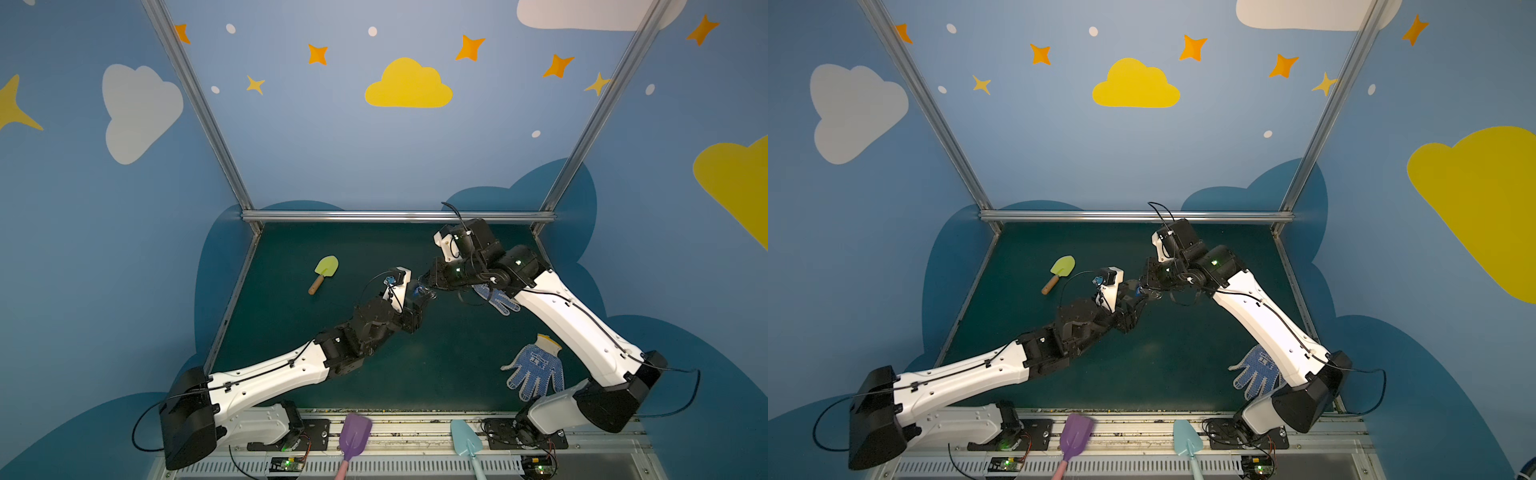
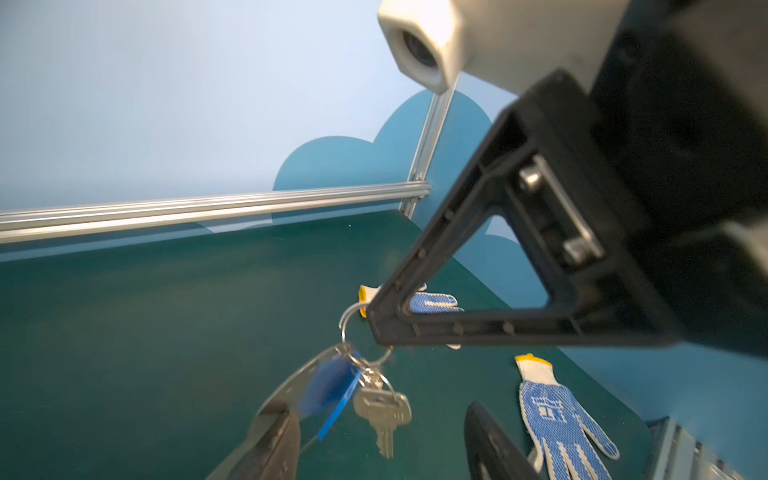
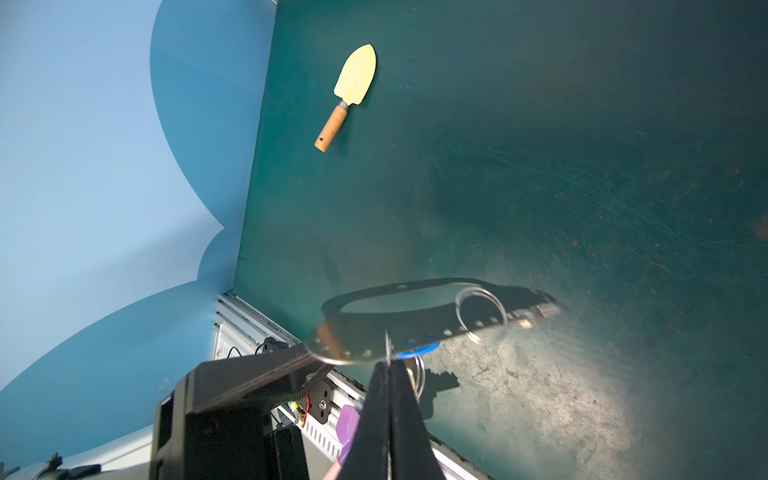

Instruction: Put the keys on the keyring

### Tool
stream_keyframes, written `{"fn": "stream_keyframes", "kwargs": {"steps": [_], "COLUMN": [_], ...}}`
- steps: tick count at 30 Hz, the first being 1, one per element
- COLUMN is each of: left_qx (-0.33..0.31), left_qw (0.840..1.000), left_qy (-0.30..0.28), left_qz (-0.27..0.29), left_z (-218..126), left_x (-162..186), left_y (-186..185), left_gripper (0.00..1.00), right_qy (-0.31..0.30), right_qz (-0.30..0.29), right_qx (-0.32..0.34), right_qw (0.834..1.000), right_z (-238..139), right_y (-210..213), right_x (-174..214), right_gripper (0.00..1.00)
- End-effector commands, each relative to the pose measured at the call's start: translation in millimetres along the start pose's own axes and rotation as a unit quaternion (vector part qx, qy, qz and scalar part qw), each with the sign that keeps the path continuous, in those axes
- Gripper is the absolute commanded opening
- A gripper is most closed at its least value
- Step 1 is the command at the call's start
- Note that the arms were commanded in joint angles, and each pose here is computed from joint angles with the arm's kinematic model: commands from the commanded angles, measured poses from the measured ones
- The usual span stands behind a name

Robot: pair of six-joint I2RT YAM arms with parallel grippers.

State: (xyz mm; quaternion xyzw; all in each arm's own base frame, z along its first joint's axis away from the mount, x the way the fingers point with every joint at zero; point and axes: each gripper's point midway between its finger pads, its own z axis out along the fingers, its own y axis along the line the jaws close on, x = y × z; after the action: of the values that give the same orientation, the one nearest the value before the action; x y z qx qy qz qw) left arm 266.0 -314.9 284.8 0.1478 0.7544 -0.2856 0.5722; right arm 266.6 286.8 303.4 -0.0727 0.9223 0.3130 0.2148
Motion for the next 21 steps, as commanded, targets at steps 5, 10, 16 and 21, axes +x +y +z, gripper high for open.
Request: {"fn": "stream_keyframes", "kwargs": {"steps": [5, 10, 16, 21], "left_qx": [-0.091, -0.093, -0.079, -0.045], "left_qw": [0.996, 0.996, 0.997, 0.999], "left_qy": [-0.013, -0.007, -0.003, -0.006], "left_qz": [0.001, 0.006, 0.007, -0.006], "left_z": [1, -1, -5, -10], "left_x": [-15, -18, -17, -16], "left_y": [27, 30, 29, 20], "left_gripper": [0.52, 0.3, 0.22, 0.27], "right_qy": [-0.019, -0.021, -0.028, -0.028], "right_qz": [-0.006, -0.007, -0.004, 0.0], "right_qx": [-0.037, -0.046, -0.049, -0.054], "right_qw": [0.999, 0.999, 0.998, 0.998], "right_z": [-15, -18, -20, -20], "right_y": [15, 18, 18, 18], "right_x": [-5, -5, -6, -5], "right_gripper": [0.0, 0.0, 0.0, 0.0]}}
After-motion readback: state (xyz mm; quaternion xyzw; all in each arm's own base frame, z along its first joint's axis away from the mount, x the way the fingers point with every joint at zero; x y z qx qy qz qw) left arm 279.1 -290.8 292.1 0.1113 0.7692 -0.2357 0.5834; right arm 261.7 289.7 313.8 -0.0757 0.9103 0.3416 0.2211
